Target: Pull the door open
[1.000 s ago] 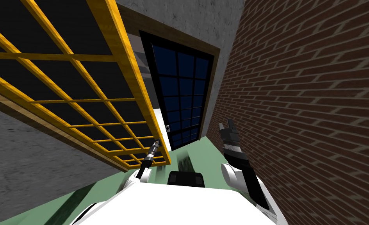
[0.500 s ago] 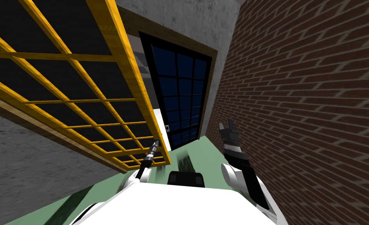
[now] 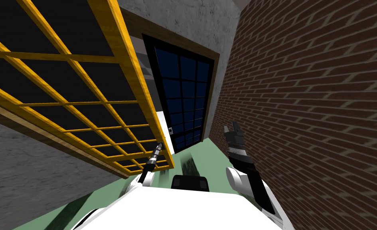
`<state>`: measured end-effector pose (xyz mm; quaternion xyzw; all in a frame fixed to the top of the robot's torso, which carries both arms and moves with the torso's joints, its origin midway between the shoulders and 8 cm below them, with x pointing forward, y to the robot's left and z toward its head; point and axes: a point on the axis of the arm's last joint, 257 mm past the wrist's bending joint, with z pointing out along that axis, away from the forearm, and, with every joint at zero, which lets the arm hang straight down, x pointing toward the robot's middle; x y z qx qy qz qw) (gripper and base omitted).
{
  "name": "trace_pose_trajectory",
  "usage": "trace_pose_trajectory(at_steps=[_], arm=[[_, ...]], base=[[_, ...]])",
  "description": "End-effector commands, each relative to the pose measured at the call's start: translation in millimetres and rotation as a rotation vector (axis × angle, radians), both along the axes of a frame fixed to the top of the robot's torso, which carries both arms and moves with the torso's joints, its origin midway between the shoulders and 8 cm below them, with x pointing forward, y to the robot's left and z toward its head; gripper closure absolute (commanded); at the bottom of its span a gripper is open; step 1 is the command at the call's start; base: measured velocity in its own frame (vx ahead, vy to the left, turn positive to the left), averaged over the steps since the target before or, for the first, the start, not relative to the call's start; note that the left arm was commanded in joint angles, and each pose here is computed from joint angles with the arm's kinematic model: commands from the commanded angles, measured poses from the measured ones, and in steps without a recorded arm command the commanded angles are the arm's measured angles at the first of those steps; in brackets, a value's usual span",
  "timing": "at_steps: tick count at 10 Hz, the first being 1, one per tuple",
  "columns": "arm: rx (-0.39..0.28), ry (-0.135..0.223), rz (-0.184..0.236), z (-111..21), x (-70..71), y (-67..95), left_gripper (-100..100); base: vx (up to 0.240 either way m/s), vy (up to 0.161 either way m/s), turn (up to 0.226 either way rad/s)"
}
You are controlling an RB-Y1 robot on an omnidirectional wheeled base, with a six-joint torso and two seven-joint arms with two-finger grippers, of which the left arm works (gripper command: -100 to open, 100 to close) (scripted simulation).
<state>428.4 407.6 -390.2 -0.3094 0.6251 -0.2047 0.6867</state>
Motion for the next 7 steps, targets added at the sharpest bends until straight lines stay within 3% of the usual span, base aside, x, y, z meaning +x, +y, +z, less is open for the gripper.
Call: trace_pose_trajectory(at_steps=[1,6,7], arm=[[-0.062,-0.004,0.001,-3.3,-0.5,-2.9,100],[-0.201,-0.033,0.014,-2.3,-1.5,1.4,100],[-0.204,-0.034,0.014,-2.3,-1.5,1.4,100]], base=[[-0.031,0.012,-0.050],[-0.038,0.019,-0.060],[-0.029,0.014,-0.034]])
